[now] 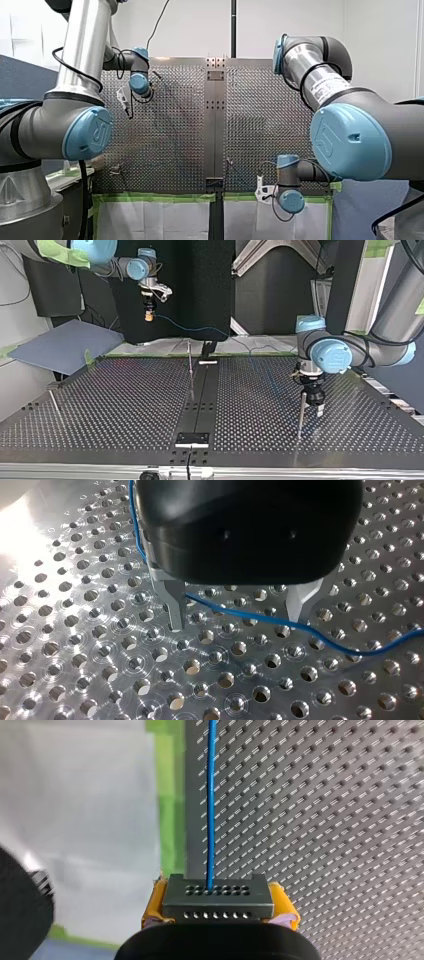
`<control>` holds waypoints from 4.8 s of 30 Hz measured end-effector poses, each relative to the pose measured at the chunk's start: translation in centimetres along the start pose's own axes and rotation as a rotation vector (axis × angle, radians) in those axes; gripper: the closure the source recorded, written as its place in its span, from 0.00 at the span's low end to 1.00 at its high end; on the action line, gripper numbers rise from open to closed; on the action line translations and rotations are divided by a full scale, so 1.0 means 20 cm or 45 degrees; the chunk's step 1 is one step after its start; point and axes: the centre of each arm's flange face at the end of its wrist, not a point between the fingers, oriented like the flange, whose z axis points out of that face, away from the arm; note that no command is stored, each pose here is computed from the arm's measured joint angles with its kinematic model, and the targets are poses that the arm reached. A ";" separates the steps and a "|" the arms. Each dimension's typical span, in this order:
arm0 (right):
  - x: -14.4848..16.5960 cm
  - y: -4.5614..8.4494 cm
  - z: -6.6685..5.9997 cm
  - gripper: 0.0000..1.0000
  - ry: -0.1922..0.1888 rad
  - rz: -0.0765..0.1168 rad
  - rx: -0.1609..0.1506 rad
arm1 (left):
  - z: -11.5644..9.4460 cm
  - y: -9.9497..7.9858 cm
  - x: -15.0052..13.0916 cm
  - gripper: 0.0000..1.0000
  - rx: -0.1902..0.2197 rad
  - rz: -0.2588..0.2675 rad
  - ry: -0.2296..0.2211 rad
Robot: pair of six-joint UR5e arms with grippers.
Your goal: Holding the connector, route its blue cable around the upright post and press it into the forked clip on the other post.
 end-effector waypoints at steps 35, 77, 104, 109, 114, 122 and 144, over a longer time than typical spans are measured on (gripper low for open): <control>0.46 -0.02 0.01 1.00 0.246 -0.037 0.092 | -0.01 -0.01 0.01 0.00 0.004 0.001 0.004; 0.40 0.05 0.01 1.00 0.199 -0.042 0.018 | -0.35 0.09 0.00 0.00 -0.149 -0.015 0.089; 0.41 0.05 0.04 1.00 0.191 -0.015 0.024 | -0.66 -0.13 -0.73 0.00 -0.108 0.126 -0.063; 0.41 0.05 0.03 1.00 0.189 -0.014 0.026 | -0.75 -0.22 -0.89 0.00 -0.028 0.114 -0.095; 0.41 0.04 0.03 1.00 0.190 -0.013 0.029 | -0.85 -0.31 -1.04 0.00 0.054 0.107 -0.120; 0.41 0.04 0.04 1.00 0.194 -0.008 0.030 | -1.01 -0.43 -1.19 0.00 0.180 0.127 -0.119; 0.42 0.03 0.05 1.00 0.198 -0.008 0.032 | -1.05 -0.37 -0.86 0.00 0.079 0.250 0.248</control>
